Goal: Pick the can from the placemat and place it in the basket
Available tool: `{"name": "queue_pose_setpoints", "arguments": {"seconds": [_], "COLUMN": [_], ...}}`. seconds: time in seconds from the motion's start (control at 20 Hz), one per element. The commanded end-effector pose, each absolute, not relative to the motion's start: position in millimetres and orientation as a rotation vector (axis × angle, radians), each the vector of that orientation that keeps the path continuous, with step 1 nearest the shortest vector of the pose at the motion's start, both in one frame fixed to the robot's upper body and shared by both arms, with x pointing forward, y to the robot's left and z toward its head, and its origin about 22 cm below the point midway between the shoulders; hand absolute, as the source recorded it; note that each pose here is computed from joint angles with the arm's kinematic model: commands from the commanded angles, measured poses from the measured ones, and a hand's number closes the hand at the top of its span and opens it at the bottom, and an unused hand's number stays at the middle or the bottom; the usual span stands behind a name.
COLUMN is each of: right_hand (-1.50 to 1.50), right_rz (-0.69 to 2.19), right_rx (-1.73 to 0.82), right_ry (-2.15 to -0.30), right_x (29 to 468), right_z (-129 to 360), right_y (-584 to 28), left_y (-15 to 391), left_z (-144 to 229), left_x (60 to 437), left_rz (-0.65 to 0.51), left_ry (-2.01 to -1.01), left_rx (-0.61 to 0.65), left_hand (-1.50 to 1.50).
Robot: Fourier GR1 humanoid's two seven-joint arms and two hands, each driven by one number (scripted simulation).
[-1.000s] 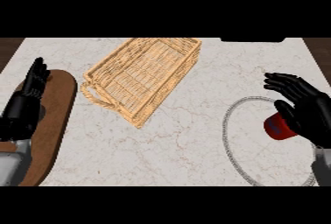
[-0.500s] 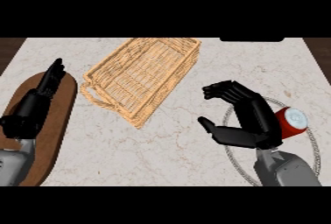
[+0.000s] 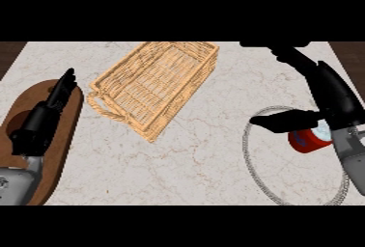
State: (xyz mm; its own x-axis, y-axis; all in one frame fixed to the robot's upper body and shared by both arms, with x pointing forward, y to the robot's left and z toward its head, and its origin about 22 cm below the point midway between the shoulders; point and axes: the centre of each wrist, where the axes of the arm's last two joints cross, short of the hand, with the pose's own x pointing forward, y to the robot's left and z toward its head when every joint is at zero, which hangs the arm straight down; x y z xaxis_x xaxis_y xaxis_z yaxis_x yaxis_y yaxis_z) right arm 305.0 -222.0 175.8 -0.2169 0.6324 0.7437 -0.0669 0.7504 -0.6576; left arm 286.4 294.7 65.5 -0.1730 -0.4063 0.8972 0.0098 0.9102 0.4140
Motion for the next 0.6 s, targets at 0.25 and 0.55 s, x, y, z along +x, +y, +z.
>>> {"name": "queue_pose_setpoints", "arguments": {"seconds": [0.25,0.55], "right_hand": [-1.50,-1.50], "right_rz": [1.361,1.472], "right_rx": [-0.691,-0.581], "right_ry": [-1.106,-0.925], "right_x": [308.8,324.2], "right_z": [249.1,287.7], "right_y": [-241.7,-253.0], "left_y": [290.5,290.6], "left_z": [65.7,77.6], "left_x": [286.6,286.0], "left_rz": [-0.398,-0.383], "left_ry": [-1.723,-1.728], "left_rx": [0.282,0.272], "left_hand": [0.00,0.00]}}
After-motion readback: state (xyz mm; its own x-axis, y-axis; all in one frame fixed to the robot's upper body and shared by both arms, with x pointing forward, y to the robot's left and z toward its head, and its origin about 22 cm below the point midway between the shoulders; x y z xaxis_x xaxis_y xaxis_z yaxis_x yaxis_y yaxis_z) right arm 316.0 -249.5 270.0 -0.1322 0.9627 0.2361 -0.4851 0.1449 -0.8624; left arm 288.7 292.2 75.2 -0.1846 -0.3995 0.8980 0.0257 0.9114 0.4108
